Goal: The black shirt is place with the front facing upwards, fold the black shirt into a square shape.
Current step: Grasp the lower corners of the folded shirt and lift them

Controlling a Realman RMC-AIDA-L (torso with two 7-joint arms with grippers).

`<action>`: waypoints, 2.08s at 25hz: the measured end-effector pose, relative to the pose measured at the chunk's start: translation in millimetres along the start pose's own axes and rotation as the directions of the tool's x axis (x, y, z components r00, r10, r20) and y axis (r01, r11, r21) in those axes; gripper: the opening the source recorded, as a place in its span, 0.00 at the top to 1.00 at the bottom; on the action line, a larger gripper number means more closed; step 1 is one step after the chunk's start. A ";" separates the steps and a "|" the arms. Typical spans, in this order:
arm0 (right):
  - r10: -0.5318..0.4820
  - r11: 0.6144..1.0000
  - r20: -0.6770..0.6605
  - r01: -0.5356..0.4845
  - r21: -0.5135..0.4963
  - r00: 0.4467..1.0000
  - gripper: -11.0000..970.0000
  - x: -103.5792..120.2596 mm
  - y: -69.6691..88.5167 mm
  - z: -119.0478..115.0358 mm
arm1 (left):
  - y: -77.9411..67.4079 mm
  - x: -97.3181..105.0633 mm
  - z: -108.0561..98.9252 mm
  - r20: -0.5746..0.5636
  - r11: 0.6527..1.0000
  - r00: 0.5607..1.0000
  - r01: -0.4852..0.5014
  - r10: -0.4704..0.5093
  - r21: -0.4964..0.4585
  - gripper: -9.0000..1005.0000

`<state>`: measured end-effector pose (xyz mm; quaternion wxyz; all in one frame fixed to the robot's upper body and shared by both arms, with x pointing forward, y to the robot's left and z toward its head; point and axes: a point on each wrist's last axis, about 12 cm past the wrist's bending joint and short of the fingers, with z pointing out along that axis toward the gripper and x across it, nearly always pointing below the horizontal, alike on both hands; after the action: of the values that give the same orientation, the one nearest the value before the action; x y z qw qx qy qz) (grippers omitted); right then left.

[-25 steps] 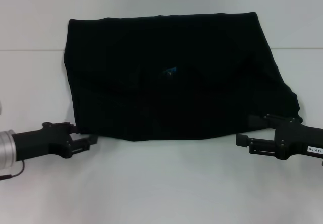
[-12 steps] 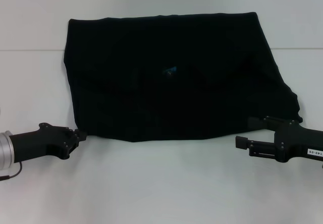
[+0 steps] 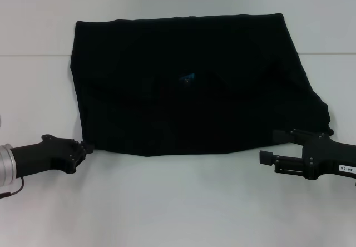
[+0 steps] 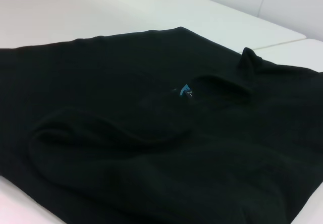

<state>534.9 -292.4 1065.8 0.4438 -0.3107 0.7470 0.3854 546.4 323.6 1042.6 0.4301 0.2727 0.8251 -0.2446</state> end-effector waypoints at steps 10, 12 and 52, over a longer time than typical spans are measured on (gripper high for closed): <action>-0.001 1.000 -0.001 0.001 -0.004 1.000 0.13 -0.5 0.2 -0.4 | 0.7 -3.4 1.9 0.004 1.000 1.000 0.004 -0.004 -0.002 0.81; -0.001 1.000 -0.001 0.001 -0.005 1.000 0.13 -0.6 0.1 -0.7 | 1.3 -3.9 2.2 0.004 1.000 1.000 0.003 -0.003 -0.007 0.75; 0.168 0.985 -0.042 -0.166 0.050 0.985 0.13 -16.2 -16.2 -20.1 | -8.7 -6.1 13.2 -0.004 0.999 0.999 -0.034 0.034 0.034 0.96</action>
<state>546.1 -315.8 1081.8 0.3994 -0.2455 0.7892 0.3967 551.3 307.4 1042.5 0.4277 0.2944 0.8170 -0.2507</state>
